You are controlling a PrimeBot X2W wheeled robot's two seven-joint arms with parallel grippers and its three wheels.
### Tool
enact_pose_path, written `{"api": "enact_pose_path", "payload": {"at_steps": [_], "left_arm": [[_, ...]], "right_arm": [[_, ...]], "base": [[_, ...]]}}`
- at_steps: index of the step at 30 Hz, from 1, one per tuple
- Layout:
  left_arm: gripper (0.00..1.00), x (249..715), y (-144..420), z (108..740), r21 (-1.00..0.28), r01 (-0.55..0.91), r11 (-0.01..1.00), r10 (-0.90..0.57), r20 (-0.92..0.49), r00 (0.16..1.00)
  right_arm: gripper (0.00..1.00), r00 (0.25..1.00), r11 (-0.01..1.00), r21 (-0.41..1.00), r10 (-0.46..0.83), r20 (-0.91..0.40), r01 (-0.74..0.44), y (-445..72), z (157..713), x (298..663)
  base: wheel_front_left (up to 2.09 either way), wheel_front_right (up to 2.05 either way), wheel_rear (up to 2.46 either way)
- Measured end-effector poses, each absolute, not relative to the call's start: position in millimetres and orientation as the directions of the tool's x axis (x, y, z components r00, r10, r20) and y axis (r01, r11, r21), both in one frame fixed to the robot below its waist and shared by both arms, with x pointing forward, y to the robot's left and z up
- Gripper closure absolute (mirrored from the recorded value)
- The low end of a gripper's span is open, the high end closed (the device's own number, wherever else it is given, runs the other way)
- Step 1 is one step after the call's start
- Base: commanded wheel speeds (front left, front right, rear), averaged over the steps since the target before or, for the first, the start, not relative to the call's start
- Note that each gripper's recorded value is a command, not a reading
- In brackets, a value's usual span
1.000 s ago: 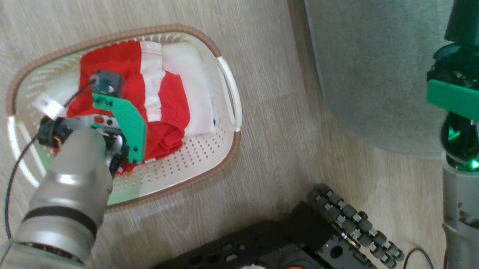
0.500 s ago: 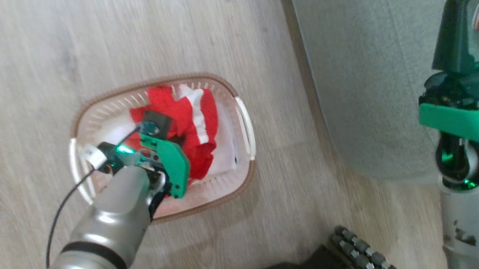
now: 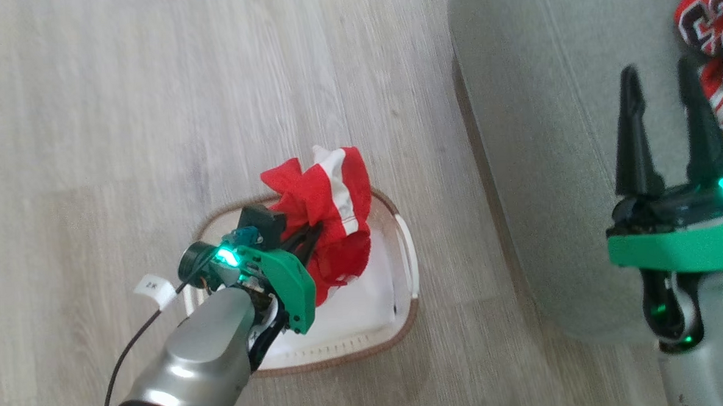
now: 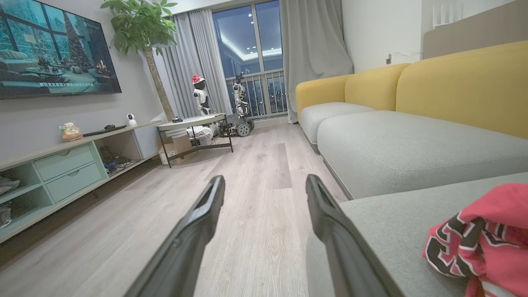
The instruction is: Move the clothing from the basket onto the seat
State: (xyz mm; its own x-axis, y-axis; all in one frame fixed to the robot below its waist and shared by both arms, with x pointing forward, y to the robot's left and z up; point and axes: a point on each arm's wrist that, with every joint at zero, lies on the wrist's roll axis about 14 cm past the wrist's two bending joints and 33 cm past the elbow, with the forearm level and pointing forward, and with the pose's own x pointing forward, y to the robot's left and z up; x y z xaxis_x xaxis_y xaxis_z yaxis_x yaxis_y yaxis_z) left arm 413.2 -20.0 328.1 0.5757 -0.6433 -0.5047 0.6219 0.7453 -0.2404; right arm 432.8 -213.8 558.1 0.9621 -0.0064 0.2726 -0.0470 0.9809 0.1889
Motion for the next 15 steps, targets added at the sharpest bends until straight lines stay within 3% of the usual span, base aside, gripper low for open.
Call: {"api": "enact_pose_path", "payload": {"at_steps": [15], "left_arm": [[1.0,423,-21,463,-0.143,0.65,0.746,-0.666,-0.168,0.727]], "right_arm": [[0.0,0.945,0.969,0.209,0.062,0.321,-0.134,-190,583,391]], "base": [[0.0,0.0,0.0]]}}
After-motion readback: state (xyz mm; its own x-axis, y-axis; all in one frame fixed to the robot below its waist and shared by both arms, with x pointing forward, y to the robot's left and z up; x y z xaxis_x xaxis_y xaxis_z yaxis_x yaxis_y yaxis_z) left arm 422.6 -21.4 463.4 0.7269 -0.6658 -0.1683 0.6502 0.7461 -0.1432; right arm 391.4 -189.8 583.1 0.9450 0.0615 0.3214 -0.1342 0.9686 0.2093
